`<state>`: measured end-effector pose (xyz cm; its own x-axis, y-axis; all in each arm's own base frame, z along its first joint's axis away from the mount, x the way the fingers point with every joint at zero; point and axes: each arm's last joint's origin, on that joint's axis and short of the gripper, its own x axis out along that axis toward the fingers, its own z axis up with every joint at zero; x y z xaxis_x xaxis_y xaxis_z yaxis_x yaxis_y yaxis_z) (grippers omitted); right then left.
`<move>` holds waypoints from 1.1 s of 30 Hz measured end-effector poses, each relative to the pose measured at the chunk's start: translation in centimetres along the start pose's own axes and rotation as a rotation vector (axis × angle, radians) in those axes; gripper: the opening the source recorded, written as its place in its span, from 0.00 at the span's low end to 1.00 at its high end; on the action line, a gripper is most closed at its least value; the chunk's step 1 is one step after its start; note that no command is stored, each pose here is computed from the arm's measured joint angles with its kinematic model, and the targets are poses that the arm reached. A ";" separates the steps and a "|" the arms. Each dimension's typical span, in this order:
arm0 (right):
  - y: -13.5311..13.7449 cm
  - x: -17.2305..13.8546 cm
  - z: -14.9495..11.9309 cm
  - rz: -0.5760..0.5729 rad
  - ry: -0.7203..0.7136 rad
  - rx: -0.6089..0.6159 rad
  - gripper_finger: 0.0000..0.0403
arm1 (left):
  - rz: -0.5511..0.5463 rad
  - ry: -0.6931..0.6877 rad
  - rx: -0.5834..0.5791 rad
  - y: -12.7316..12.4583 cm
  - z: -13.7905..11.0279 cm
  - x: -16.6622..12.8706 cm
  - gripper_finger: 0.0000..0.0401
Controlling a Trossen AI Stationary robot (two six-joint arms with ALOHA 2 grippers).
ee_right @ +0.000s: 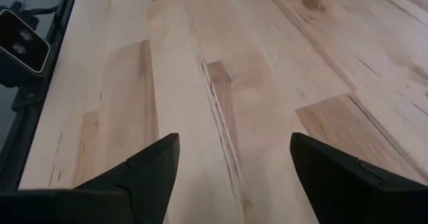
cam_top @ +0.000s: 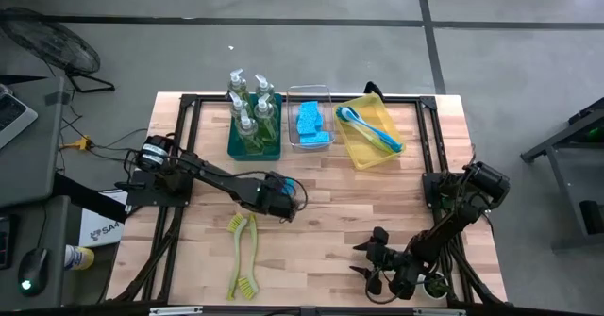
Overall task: Pick & Place Kitchen Sink Supplies
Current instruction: Put the blue sponge into the transparent bin
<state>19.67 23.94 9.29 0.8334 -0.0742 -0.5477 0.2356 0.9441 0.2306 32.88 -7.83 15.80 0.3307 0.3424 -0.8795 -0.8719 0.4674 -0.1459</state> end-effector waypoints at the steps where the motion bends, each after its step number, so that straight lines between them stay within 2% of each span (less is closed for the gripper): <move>1: 0.0 0.0 0.0 0.000 0.000 -0.005 0.69 | -0.036 -0.021 0.011 -0.4 0.0 -0.1 0.26; 8: 0.0 0.0 0.0 -0.003 -0.005 -0.016 0.69 | -0.250 -0.144 0.080 -2.8 0.7 -0.7 0.17; 13: 0.0 0.0 0.0 -0.004 -0.006 -0.017 0.69 | -0.311 -0.272 0.034 -3.6 1.8 -0.9 0.10; 18: 0.0 0.0 0.0 -0.004 -0.006 -0.017 0.69 | -0.356 -0.338 -0.016 -4.4 4.1 -1.3 0.05; 27: 0.0 0.0 0.0 -0.004 -0.006 -0.017 0.69 | -0.369 -0.418 -0.028 -5.4 8.4 -2.8 0.01; 33: 0.0 0.0 0.0 -0.002 -0.003 -0.015 0.69 | -0.268 -0.468 -0.062 -4.6 11.2 -2.9 0.00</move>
<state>19.68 23.92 9.30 0.8346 -0.0775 -0.5454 0.2298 0.9488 0.2168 40.03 -1.82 24.11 0.6574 0.5508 -0.5143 -0.7501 0.5438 -0.3764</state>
